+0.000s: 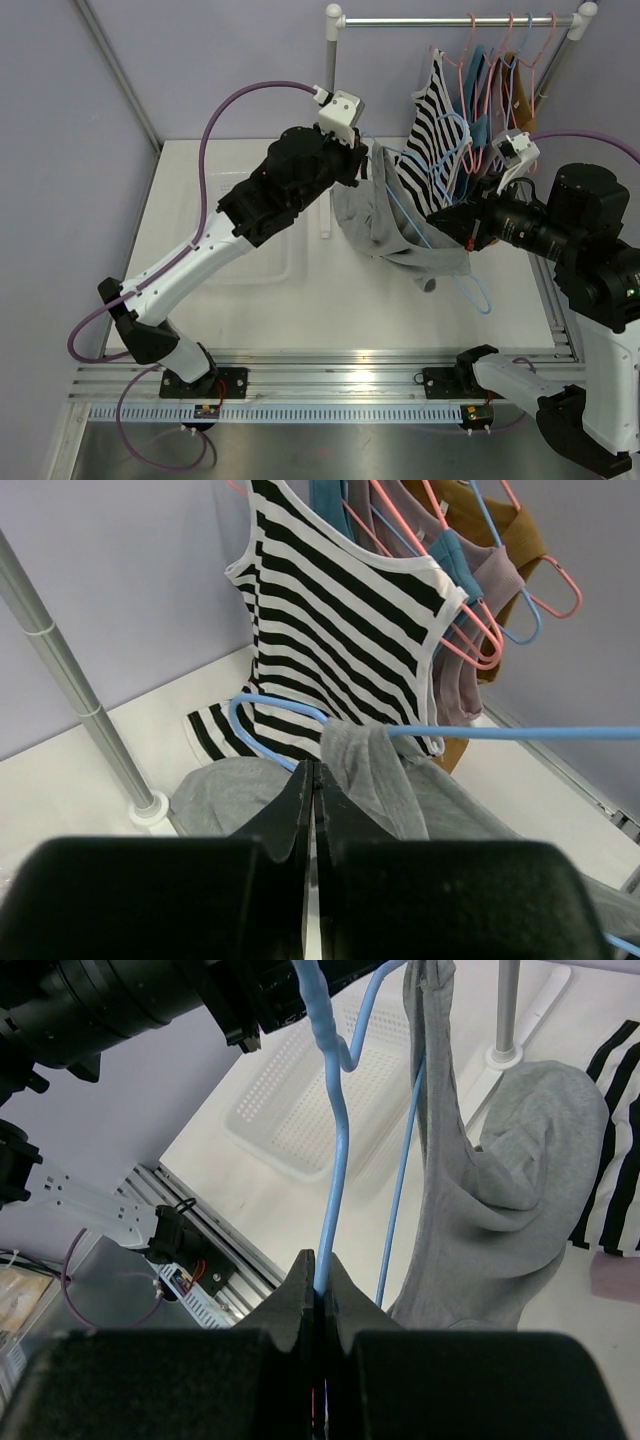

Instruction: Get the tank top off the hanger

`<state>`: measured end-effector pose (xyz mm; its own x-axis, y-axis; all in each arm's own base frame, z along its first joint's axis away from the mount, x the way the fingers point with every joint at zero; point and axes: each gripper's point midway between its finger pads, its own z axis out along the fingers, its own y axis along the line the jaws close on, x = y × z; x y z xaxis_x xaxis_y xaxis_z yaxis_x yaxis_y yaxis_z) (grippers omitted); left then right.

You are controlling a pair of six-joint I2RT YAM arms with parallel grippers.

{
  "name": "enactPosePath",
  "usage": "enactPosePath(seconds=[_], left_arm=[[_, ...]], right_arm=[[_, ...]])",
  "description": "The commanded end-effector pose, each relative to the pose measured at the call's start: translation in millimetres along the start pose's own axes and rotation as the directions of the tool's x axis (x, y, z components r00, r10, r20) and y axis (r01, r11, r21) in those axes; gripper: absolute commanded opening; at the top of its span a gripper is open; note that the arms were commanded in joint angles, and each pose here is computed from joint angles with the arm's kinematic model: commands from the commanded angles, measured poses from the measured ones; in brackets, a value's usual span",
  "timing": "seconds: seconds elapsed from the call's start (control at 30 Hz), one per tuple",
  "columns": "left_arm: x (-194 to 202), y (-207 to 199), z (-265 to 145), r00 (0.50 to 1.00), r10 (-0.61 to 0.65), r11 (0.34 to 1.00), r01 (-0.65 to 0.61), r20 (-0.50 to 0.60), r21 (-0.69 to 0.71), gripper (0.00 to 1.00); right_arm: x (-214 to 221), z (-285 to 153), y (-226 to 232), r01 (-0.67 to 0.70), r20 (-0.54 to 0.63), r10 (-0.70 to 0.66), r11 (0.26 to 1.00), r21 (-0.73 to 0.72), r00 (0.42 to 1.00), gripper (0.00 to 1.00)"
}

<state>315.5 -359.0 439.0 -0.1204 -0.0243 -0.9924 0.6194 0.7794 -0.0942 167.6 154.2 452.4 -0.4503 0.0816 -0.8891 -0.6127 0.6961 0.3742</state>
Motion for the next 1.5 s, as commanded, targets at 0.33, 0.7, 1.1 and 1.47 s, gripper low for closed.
enactPosePath(seconds=[0.33, 0.7, 1.1, 1.47], left_arm=[[-4.4, -29.8, -10.8, 0.997, -0.058, 0.977, 0.045, 0.057, 0.206, 0.74], [-7.4, -12.7, -1.2, 0.997, -0.051, 0.994, 0.044, 0.058, 0.103, 0.18], [-4.7, 98.8, -16.1, 0.964, -0.238, 0.919, 0.262, 0.116, -0.296, 0.0], [12.0, 78.3, -36.6, 0.943, -0.332, 0.934, 0.326, -0.015, -0.146, 0.0]], right_arm=[[-22.2, -1.1, 13.5, 0.028, 0.087, -0.023, 0.998, -0.056, 0.996, 0.0], [-15.5, -1.6, 12.3, 0.033, 0.072, -0.028, 0.998, -0.056, 0.997, 0.0], [41.8, -7.7, 8.0, 0.122, 0.009, -0.122, 0.986, -0.114, 0.993, 0.0], [21.2, -42.7, 46.4, 0.393, 0.365, -0.304, 0.897, -0.2, 0.88, 0.0]])
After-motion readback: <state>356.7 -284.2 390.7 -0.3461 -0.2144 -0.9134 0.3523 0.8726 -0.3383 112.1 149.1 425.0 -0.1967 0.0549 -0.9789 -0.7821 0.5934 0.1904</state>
